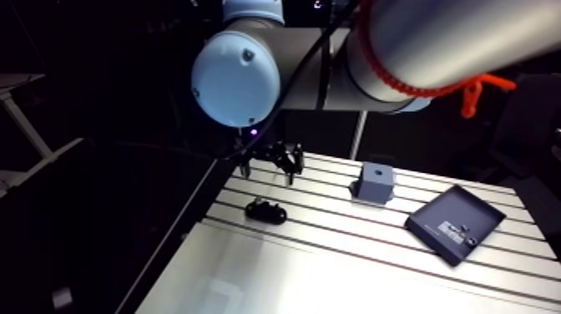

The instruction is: Pick up the M10 bolt and insert it into the hex recess until seated.

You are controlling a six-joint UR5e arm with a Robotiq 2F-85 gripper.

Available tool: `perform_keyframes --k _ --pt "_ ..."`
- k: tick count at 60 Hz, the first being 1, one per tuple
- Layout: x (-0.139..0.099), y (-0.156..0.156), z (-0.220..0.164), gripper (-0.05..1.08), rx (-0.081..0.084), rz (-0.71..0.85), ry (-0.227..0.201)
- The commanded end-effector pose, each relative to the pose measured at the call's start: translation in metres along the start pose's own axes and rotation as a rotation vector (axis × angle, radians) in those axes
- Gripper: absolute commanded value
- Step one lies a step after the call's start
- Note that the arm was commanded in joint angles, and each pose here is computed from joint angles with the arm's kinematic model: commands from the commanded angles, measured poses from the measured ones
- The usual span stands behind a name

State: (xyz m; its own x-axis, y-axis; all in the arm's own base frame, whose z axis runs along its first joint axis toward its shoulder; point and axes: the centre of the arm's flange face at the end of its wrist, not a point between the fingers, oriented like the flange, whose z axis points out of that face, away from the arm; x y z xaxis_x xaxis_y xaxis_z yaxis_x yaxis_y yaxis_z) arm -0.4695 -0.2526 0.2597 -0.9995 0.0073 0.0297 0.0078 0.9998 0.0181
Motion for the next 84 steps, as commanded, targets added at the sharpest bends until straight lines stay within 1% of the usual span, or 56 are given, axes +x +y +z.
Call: perform_keyframes --k 1,2,6,14,20,29,41,50,56,64,70,84 --pt "0.001 -0.003 0.014 0.05 0.007 -0.009 0.006" --pt "0.002 -0.004 0.015 0.06 0.011 -0.010 0.009" --pt "0.002 -0.007 0.016 0.07 0.015 -0.016 0.014" --pt "0.001 -0.011 0.024 0.10 0.011 -0.024 0.001" --pt "-0.001 -0.014 0.027 0.11 0.011 -0.038 0.000" --pt "-0.001 -0.019 0.029 0.14 0.019 -0.052 0.004" --pt "-0.002 -0.018 0.034 0.17 0.014 -0.049 -0.004" --pt "-0.002 -0.018 0.034 0.20 0.015 -0.043 -0.001" --pt "-0.003 -0.018 0.037 0.24 0.017 -0.040 0.007" --pt "-0.003 -0.018 0.040 0.27 0.017 -0.038 0.010" --pt "-0.003 -0.018 0.042 0.30 0.018 -0.035 0.005" --pt "-0.002 -0.018 0.047 0.32 0.015 -0.033 -0.004"
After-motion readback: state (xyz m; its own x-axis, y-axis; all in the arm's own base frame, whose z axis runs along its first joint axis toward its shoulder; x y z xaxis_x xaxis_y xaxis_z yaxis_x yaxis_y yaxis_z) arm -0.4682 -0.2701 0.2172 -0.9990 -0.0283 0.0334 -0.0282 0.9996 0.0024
